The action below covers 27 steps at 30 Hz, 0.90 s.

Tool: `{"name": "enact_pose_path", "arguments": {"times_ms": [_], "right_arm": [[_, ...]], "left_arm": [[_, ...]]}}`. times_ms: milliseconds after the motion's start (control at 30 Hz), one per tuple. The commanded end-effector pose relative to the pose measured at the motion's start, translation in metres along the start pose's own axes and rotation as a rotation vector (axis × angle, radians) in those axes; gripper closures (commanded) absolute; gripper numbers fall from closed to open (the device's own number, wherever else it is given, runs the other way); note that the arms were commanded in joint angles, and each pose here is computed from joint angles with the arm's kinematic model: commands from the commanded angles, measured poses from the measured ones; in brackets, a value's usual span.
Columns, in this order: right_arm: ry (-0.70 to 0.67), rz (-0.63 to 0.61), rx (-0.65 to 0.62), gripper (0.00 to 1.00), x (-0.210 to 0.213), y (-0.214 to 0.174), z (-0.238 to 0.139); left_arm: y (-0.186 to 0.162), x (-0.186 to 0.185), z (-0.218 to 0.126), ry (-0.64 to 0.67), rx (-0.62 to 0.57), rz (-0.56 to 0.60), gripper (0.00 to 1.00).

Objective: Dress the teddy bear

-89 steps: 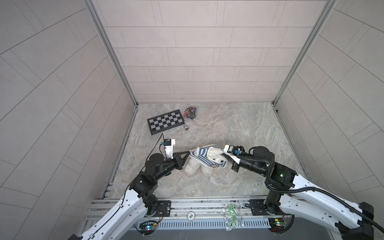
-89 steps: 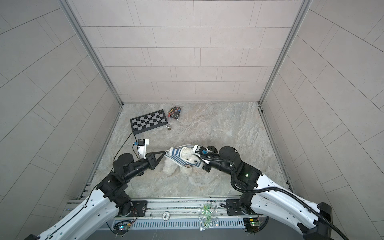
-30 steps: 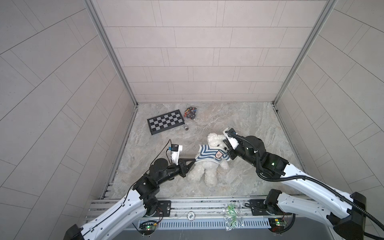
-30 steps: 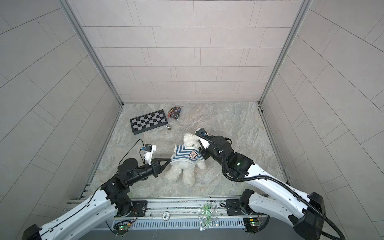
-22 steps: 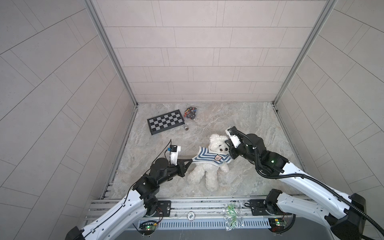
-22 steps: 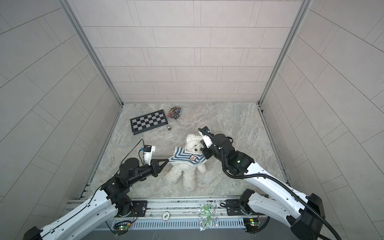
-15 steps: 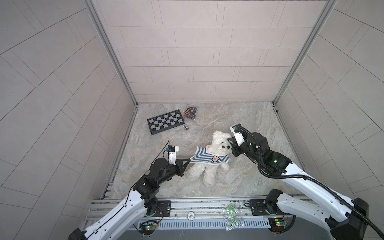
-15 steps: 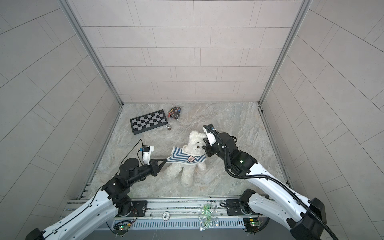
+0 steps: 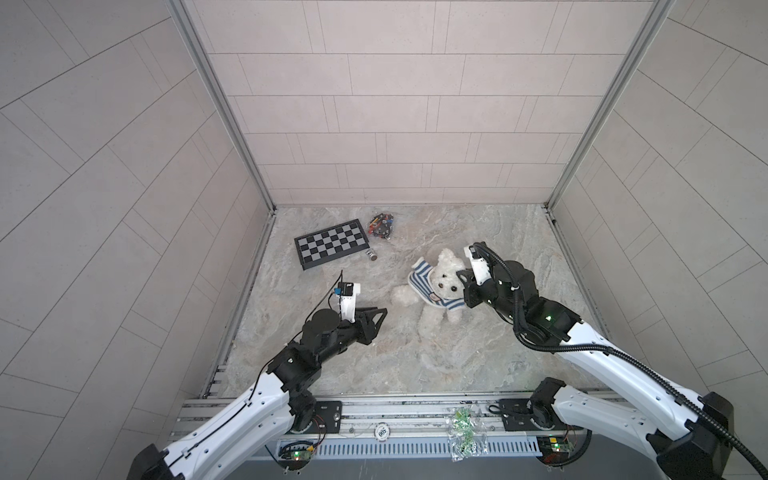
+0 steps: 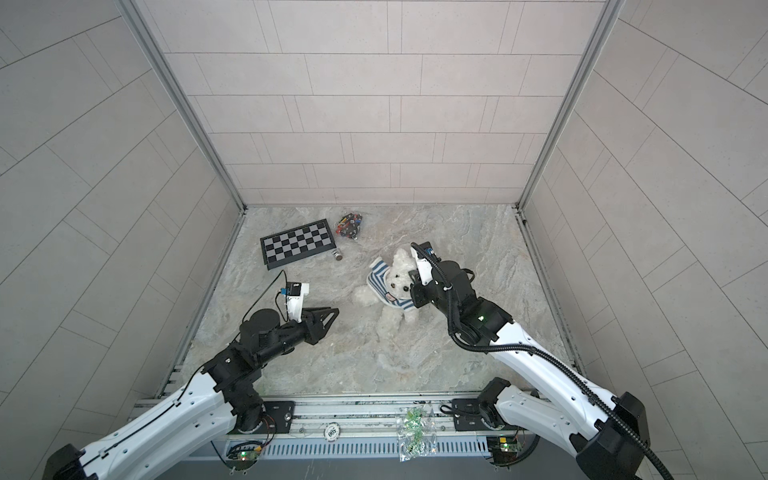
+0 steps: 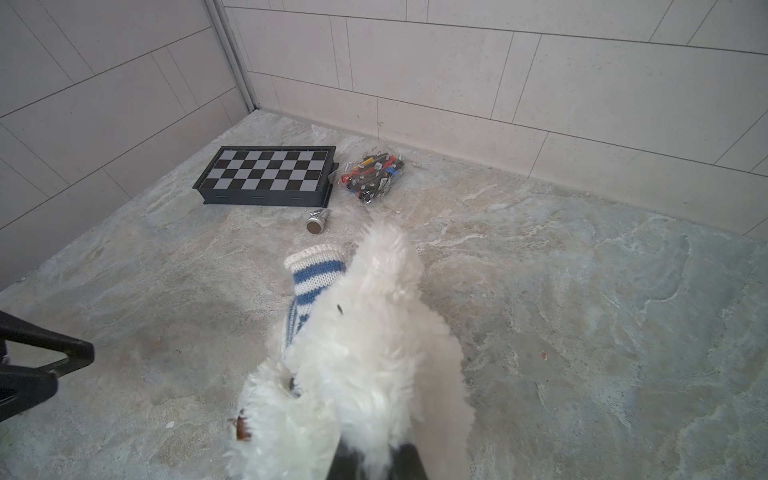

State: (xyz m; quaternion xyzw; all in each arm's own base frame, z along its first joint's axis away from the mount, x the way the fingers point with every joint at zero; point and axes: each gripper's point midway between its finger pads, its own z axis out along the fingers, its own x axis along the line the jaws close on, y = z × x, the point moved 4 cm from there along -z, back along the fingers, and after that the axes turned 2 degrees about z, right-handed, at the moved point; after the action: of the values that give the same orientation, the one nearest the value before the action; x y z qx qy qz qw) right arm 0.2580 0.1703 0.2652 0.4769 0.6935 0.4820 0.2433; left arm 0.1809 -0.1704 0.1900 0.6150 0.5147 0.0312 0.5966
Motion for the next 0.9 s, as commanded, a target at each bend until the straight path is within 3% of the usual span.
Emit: {"name": "enact_pose_path", "arguments": {"times_ms": [0,233,400,767,867], "right_arm": [[-0.014,0.061,-0.05,1.0,0.0,0.019,0.002],[-0.042,0.102,-0.015,1.0,-0.003,0.015,0.015],[-0.042,0.142,0.005,1.0,-0.011,0.008,0.021],[-0.008,0.191,0.016,1.0,-0.021,0.005,0.023],[-0.012,0.197,0.015,1.0,-0.023,0.005,0.023]], "left_arm": [[0.004,-0.01,-0.004,-0.025,-0.018,-0.009,0.55],[-0.014,-0.037,0.041,-0.121,0.004,-0.06,0.5],[-0.019,-0.021,0.08,-0.036,-0.023,-0.182,0.52],[-0.021,-0.043,0.152,-0.168,-0.01,-0.355,0.54],[-0.028,-0.04,0.163,-0.165,0.003,-0.388,0.59]]}}
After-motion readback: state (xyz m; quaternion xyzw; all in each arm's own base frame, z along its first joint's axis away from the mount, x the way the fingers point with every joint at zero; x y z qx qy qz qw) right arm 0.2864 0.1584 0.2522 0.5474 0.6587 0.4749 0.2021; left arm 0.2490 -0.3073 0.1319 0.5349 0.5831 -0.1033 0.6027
